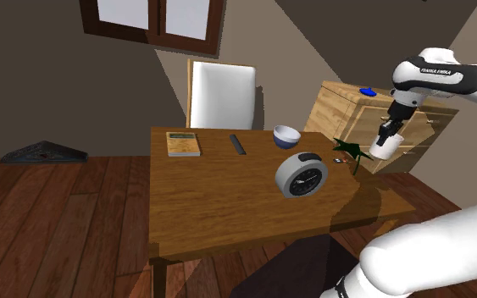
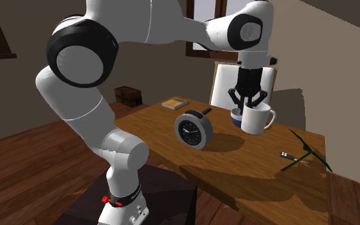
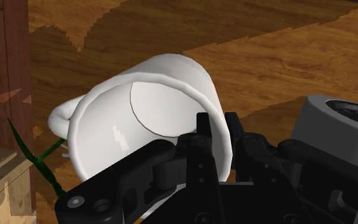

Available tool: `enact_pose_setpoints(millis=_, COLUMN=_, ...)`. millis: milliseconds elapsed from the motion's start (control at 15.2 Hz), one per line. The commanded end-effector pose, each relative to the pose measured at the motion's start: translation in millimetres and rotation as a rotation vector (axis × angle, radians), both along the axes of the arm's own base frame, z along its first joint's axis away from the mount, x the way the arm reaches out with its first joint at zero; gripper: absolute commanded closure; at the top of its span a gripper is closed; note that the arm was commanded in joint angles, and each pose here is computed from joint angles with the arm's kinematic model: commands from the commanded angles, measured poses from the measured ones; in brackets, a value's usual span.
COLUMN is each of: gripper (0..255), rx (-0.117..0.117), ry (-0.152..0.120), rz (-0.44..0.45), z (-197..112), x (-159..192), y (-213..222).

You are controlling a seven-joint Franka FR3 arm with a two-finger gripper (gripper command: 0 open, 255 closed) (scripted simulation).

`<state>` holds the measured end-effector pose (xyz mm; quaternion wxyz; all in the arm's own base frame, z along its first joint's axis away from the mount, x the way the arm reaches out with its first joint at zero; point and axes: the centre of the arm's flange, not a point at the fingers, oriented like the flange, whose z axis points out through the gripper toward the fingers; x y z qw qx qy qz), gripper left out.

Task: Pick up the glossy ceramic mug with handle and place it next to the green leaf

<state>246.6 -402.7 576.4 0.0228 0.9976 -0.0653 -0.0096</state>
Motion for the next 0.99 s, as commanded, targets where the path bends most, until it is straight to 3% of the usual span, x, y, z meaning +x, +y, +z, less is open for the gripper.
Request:
enact_pose_setpoints(millis=0, gripper=255, rx=-0.002, ry=0.001, rz=0.001, z=1, x=-4, y=-28)
enact_pose_setpoints(millis=924, gripper=255, rx=-0.002, ry=0.001, rz=0.001, z=2, x=-37, y=-206)
